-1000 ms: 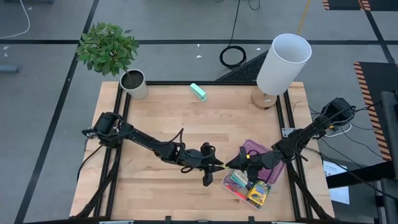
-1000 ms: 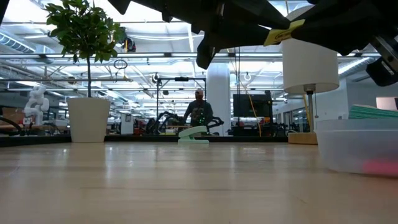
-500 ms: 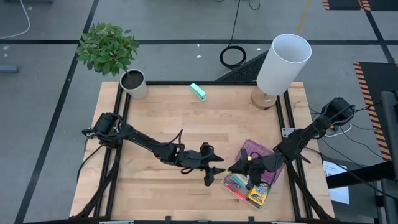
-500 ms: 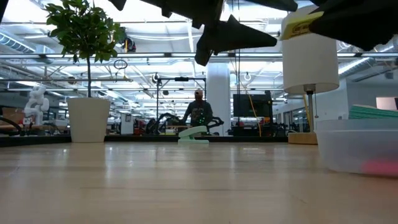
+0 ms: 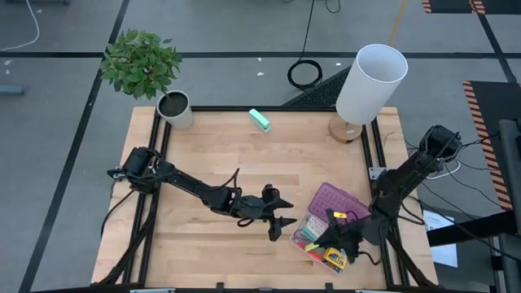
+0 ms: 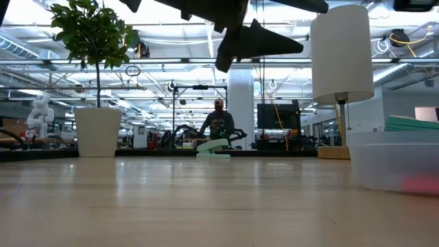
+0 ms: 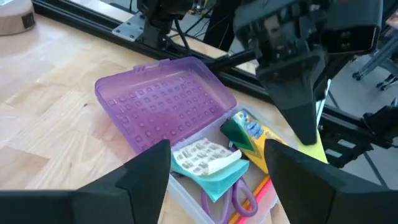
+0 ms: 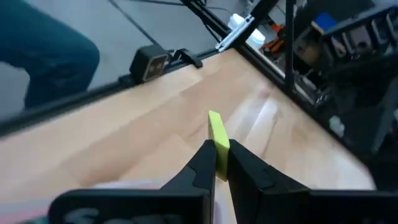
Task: Pack school essentials
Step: Put the green eraser into the violet supply box
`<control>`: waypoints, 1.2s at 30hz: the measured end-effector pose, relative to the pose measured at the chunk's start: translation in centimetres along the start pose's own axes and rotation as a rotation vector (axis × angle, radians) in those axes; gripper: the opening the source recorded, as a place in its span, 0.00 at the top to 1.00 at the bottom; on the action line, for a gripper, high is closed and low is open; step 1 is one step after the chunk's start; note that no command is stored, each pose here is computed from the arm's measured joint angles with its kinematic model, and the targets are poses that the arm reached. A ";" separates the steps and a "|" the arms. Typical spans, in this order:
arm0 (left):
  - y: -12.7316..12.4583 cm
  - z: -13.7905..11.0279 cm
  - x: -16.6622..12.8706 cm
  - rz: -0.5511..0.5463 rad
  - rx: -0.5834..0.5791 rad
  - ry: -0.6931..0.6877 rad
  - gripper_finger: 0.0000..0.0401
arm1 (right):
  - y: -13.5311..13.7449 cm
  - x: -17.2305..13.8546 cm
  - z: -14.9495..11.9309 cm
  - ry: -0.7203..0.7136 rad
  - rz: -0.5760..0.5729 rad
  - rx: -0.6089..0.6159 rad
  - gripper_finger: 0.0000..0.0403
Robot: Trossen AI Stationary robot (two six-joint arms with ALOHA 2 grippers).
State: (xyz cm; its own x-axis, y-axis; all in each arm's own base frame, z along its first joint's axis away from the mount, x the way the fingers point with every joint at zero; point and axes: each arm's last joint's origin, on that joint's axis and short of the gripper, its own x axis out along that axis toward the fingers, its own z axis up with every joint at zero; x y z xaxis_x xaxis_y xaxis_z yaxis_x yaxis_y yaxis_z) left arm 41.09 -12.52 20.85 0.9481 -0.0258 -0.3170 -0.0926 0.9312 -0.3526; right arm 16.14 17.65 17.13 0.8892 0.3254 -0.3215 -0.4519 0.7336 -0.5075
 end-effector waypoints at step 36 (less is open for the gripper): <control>-0.3 0.6 0.0 -0.027 0.009 -0.056 0.40 | -2.5 0.8 -1.8 0.437 0.496 0.898 0.94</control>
State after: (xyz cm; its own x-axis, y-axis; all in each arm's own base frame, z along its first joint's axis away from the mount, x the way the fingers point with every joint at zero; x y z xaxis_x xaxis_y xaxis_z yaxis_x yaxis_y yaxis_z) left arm 41.26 -12.57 21.44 0.9659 -0.0308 -0.2572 -0.0640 0.9338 -0.3521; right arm 17.86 14.97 16.73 0.4429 0.5936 -0.6719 -0.3778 0.8032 0.4606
